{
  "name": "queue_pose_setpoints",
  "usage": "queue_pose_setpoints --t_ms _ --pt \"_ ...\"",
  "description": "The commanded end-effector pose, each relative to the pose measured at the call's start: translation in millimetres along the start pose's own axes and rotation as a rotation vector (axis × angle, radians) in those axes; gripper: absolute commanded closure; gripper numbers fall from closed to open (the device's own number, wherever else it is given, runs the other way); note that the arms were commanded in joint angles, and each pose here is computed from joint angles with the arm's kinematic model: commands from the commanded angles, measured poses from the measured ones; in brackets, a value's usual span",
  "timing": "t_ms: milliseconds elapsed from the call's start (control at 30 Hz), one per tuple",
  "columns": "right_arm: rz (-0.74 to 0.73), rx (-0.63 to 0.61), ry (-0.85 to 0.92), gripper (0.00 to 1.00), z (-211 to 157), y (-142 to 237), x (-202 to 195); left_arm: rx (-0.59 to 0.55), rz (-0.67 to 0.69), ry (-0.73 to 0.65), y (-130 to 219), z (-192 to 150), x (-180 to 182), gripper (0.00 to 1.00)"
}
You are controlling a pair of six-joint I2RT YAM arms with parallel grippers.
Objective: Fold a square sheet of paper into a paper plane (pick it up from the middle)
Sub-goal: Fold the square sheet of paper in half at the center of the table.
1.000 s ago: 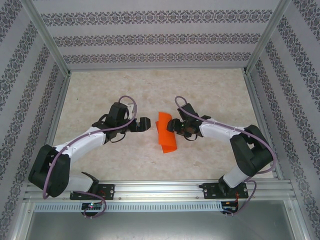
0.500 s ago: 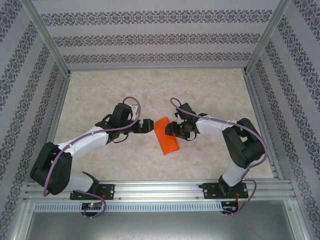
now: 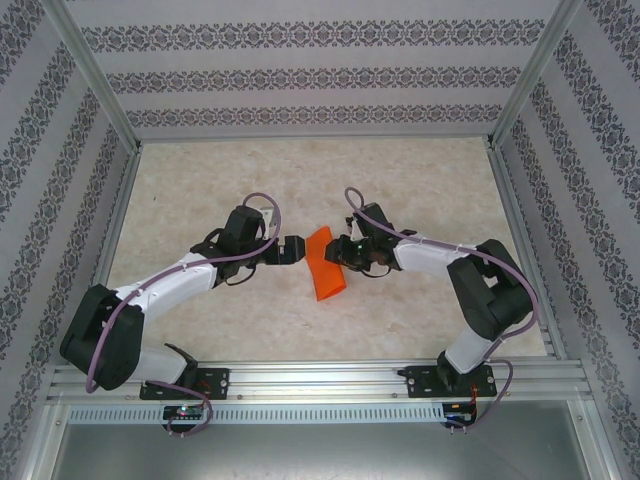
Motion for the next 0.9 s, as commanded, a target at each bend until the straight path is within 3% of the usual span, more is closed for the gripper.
queue_pose_setpoints --t_ms 0,267,400,733,867 --pt "0.155 -0.11 -0.07 0.64 16.3 12.6 36.1 -0.064 0.046 -0.024 13.0 15.2 -2.4 0.0" --pt "0.32 -0.198 -0.174 0.64 23.5 10.8 69.1 -0.107 0.068 -0.03 22.3 24.0 -2.2 0.0" --pt "0.324 -0.219 -0.222 0.64 23.1 -2.4 67.4 -0.11 0.061 -0.028 23.1 23.5 -3.0 0.0" --pt "0.096 -0.182 -0.265 0.63 -1.0 -36.2 6.1 -0.084 0.043 -0.029 19.4 18.5 -4.3 0.0" --pt "-0.043 -0.173 -0.223 0.57 -7.3 -32.6 -13.7 -0.078 0.044 -0.025 18.8 16.6 -3.9 0.0"
Point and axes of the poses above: each hand's point on the last joint's axis, 136 mm out from that joint toward the fingers, its own y axis back along the fingers, its own x axis along the line the jaws close on, z = x × y, the point moved 1 cm from there along y, back along the fingers, and after that the axes turned 4 degrees about -y, right-handed, at the moved point
